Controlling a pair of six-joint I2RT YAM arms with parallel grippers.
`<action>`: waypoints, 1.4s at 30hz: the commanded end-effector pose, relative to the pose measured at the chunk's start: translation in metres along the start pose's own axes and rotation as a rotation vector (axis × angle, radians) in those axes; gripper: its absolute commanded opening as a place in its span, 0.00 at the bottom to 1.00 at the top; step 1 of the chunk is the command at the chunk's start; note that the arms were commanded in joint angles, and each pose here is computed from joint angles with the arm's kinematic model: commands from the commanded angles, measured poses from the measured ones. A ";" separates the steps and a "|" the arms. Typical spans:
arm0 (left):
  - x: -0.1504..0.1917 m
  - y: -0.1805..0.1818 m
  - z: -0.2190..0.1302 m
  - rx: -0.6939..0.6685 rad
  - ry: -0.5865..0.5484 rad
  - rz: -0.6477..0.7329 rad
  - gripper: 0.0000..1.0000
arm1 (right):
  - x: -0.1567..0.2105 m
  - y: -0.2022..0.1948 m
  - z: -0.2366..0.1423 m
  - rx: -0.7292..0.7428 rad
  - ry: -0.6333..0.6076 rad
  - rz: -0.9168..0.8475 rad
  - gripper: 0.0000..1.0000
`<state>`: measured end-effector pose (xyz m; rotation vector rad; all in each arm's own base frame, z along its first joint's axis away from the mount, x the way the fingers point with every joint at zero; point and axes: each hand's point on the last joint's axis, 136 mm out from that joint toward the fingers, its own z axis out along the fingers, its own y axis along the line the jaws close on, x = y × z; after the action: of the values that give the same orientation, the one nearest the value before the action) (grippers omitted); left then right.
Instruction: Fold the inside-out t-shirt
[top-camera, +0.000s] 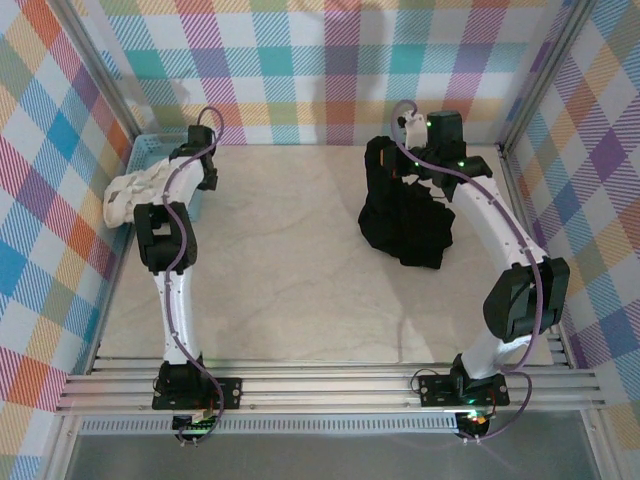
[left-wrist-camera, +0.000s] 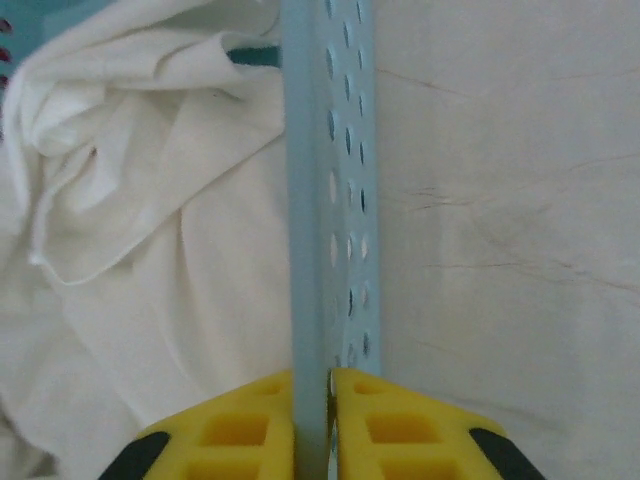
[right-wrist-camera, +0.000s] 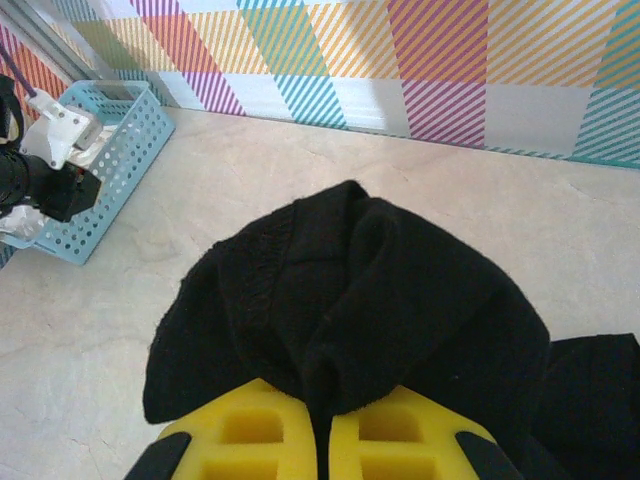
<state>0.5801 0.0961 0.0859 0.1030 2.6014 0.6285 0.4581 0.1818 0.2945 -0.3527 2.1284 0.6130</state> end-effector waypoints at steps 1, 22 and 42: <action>0.000 0.041 0.007 -0.111 0.023 0.054 0.28 | -0.020 0.022 -0.003 -0.064 -0.053 -0.016 0.00; -0.007 0.011 -0.281 0.652 -0.550 -0.688 0.72 | -0.159 0.195 -0.163 -0.238 -0.380 -0.312 0.00; 0.149 -0.167 -0.301 0.896 -0.342 -0.357 0.79 | 0.014 -0.046 0.070 0.423 0.431 -0.204 0.67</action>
<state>0.3354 -0.1286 0.2088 -0.1105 2.2118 -0.6198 0.5746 0.1688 0.1645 -0.3616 2.5454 0.0441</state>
